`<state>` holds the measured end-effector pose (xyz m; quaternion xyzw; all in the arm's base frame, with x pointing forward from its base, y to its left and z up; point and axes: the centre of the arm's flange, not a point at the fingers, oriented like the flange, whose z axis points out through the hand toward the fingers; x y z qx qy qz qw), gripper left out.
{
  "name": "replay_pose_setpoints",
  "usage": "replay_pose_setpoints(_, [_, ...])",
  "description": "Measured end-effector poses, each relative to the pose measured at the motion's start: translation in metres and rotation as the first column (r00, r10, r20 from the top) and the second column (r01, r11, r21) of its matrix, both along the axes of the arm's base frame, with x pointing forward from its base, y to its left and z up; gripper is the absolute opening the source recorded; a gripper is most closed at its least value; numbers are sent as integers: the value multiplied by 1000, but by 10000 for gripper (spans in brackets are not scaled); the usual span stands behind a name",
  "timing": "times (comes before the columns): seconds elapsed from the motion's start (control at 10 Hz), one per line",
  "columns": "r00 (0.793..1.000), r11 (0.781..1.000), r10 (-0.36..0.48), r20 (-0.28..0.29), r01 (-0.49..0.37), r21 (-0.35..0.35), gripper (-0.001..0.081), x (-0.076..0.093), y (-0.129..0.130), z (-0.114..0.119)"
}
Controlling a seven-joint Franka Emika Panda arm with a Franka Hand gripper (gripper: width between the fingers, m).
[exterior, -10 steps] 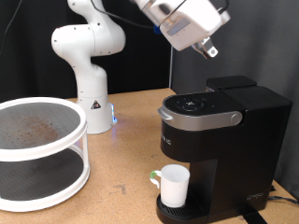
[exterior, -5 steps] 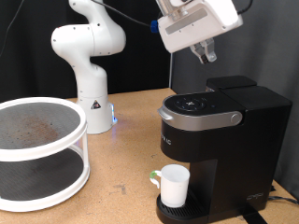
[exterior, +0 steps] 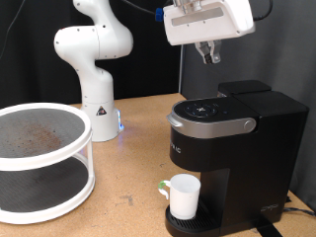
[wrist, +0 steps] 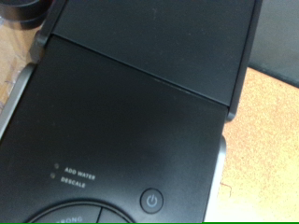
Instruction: Make a cup of coffee with the keurig machine
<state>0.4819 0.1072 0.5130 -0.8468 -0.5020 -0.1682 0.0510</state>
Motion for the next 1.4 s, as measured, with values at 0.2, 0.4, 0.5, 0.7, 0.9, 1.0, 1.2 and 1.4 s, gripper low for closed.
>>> replay_pose_setpoints(0.2, [1000,998,-21,-8,20,-54,0,4,-6,-8])
replay_pose_setpoints(0.4, [999,996,-41,-14,40,-77,0,12,-9,-25])
replay_pose_setpoints(0.5, [999,996,-48,-22,46,-76,0,16,-10,-33])
replay_pose_setpoints(0.7, [998,996,-53,-43,50,-76,0,22,-10,-49])
replay_pose_setpoints(0.9, [996,996,-54,-72,49,-79,0,26,-11,-66])
replay_pose_setpoints(1.0, [995,996,-55,-87,48,-80,0,28,-11,-75])
replay_pose_setpoints(1.2, [993,996,-58,-105,50,-79,0,32,-11,-87])
replay_pose_setpoints(1.4, [992,996,-61,-108,53,-72,0,32,-11,-87])
